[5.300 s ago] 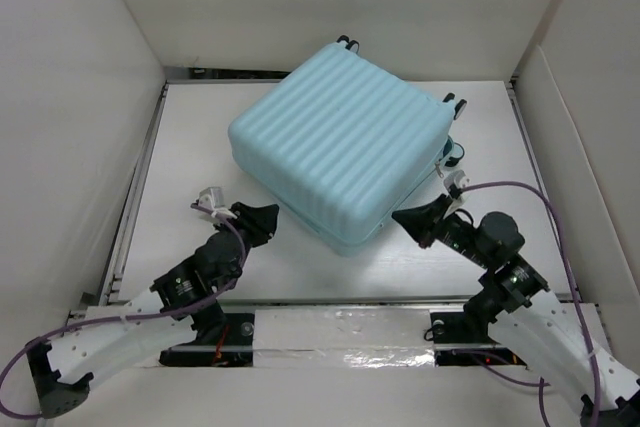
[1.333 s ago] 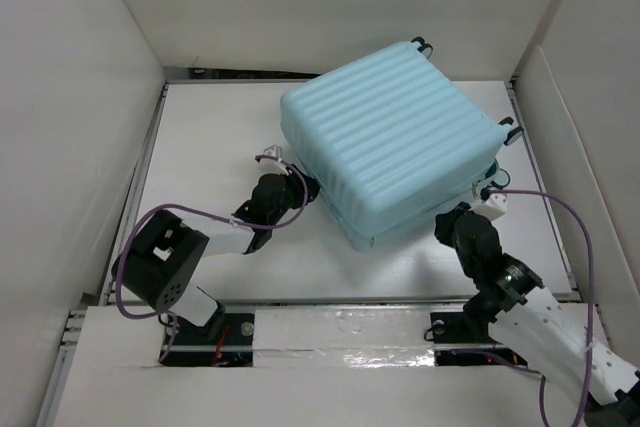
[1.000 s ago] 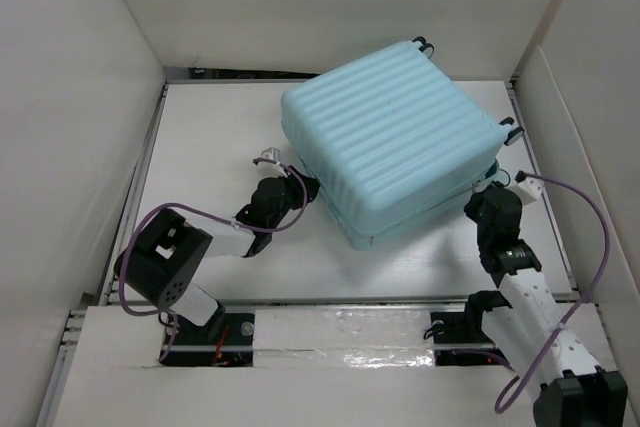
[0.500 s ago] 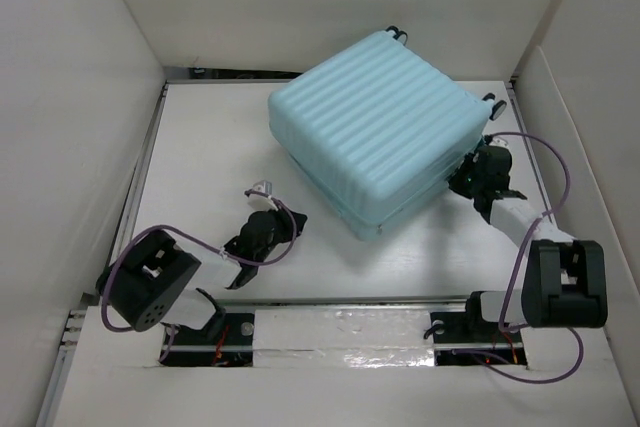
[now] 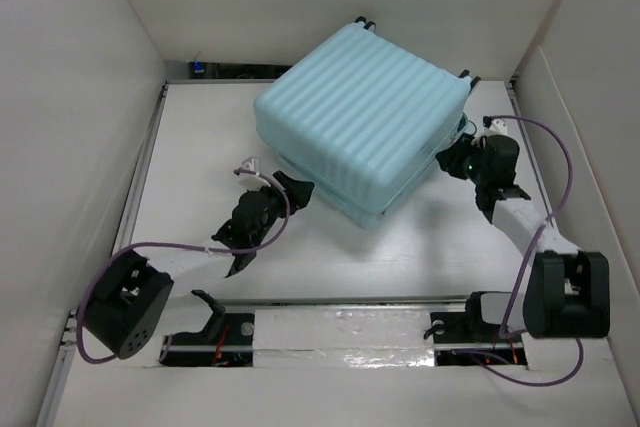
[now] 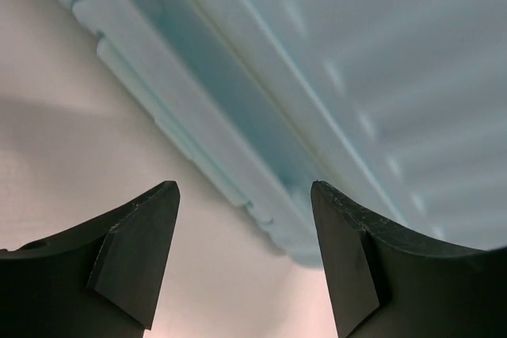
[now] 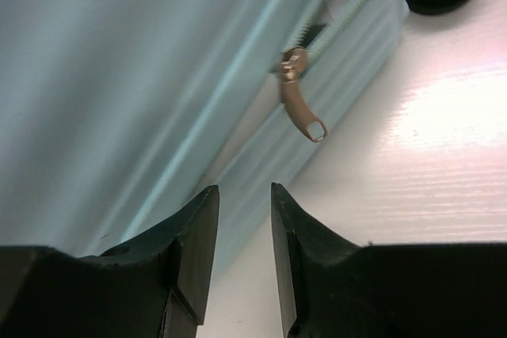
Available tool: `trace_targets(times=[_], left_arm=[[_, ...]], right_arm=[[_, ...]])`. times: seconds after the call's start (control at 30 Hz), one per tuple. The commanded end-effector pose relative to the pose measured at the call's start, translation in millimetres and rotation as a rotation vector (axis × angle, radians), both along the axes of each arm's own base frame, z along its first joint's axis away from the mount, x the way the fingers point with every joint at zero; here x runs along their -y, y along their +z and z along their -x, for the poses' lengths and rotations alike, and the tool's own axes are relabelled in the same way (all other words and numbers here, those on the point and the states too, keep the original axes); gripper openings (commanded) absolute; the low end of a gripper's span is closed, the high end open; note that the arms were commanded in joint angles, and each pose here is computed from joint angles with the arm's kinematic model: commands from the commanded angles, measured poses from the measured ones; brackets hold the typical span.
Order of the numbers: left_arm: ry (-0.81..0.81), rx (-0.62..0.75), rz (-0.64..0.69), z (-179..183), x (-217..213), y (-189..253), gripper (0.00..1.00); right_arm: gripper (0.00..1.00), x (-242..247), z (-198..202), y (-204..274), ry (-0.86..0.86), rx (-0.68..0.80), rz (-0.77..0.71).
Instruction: Pack the luggage
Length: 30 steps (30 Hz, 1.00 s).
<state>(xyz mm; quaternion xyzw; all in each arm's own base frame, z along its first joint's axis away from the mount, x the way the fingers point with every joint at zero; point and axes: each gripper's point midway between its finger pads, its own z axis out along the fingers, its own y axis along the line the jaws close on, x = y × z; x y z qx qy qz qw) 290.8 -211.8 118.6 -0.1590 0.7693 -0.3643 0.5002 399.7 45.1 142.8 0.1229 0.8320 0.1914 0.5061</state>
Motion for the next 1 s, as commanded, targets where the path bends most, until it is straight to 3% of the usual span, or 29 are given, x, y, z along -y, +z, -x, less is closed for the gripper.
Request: trace_targets(times=[0.0, 0.07, 0.1, 0.17, 0.37, 0.47, 0.57, 0.67, 0.8, 0.9, 0.97], left_arm=[[-0.012, 0.021, 0.055, -21, 9, 22, 0.64], [-0.014, 0.014, 0.074, -34, 11, 23, 0.60], [-0.022, 0.012, 0.083, -37, 12, 23, 0.57], [-0.032, -0.014, 0.095, -44, 15, 17, 0.49], [-0.034, -0.084, 0.124, -52, 16, 4, 0.45], [-0.040, -0.090, 0.150, -57, 19, 6, 0.55], [-0.043, -0.080, 0.193, -64, 23, 8, 0.56], [-0.052, -0.074, 0.239, -67, 28, 4, 0.55], [-0.026, -0.084, 0.264, -73, 26, -6, 0.49], [-0.003, -0.067, 0.287, -75, 22, -10, 0.45], [0.002, -0.041, 0.311, -76, 22, -5, 0.43]], right_arm=[[0.34, -36, 16, 72, 0.142, 0.271, -0.070], [0.25, -51, 39, 79, 0.188, 0.311, -0.073], [0.10, -56, 51, 63, 0.205, 0.282, -0.073], [0.00, -76, 71, 60, 0.286, 0.288, -0.067], [0.01, -107, 128, 57, 0.401, 0.328, -0.063], [0.10, -109, 142, 57, 0.407, 0.346, -0.059], [0.17, -117, 155, 52, 0.433, 0.369, -0.087], [0.15, -130, 165, 50, 0.496, 0.388, -0.133], [0.00, -145, 177, 41, 0.593, 0.373, -0.104], [0.02, -149, 181, 32, 0.613, 0.357, -0.092], [0.12, -152, 185, 32, 0.619, 0.369, -0.100]])
